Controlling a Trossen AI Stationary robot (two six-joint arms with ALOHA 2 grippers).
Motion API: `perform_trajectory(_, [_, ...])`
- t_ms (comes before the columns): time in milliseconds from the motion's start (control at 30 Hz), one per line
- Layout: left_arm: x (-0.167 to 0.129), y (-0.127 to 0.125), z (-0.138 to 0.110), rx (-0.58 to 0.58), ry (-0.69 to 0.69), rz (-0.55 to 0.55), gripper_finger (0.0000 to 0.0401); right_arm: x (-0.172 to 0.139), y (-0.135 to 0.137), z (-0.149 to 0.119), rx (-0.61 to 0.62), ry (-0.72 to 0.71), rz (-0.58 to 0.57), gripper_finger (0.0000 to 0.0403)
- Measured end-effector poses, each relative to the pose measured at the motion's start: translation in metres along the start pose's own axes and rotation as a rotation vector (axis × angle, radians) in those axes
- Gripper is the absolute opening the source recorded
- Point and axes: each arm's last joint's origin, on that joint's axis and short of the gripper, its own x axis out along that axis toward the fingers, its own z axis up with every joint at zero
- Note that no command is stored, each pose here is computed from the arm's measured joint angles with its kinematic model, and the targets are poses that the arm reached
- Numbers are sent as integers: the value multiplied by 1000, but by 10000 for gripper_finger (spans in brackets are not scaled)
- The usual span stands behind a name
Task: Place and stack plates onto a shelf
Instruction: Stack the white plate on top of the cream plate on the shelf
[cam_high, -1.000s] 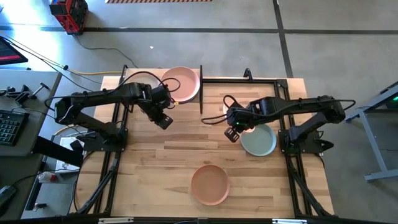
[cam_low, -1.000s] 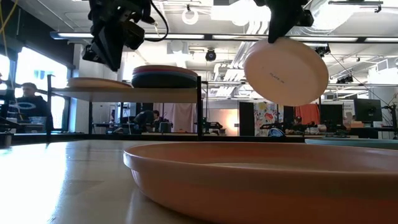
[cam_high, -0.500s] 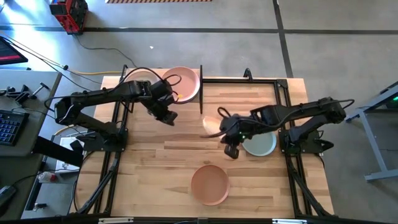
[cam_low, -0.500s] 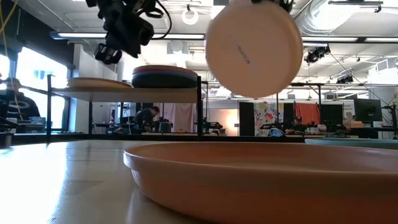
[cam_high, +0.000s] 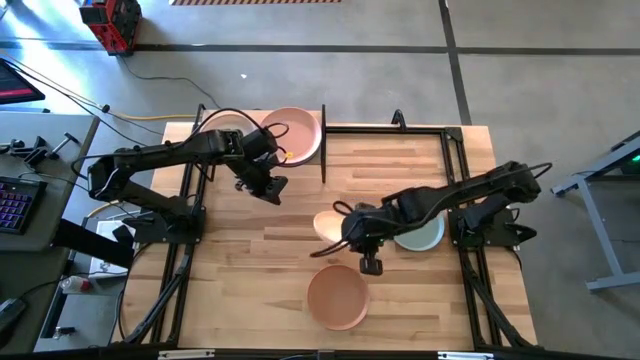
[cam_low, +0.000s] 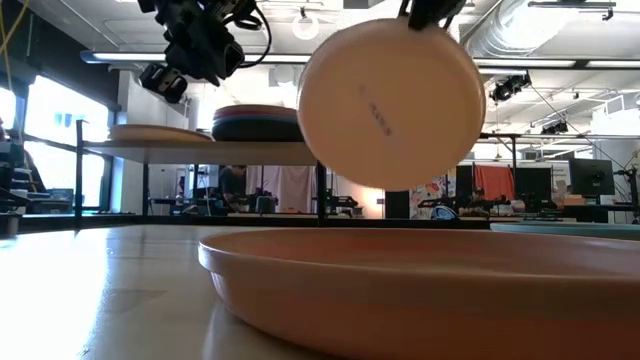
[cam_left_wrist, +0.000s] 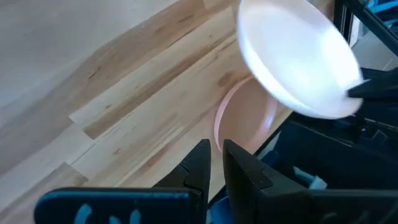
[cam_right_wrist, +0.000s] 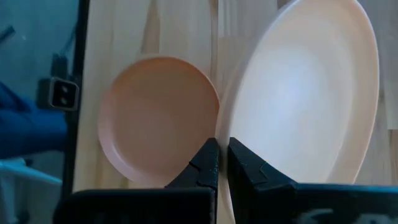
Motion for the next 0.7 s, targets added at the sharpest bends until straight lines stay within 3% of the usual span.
perform_trajectory(267, [1, -1, 0, -5, -15, 10, 31, 24, 0, 4, -49, 25, -6, 0])
perform_trajectory(500, [2, -3, -1, 52, -12, 0, 31, 22, 5, 7, -60, -3, -8, 0])
perform_trajectory(700, [1, -7, 2, 99, -7, -70, 34, 11, 7, 15, -78, -46, -64, 0])
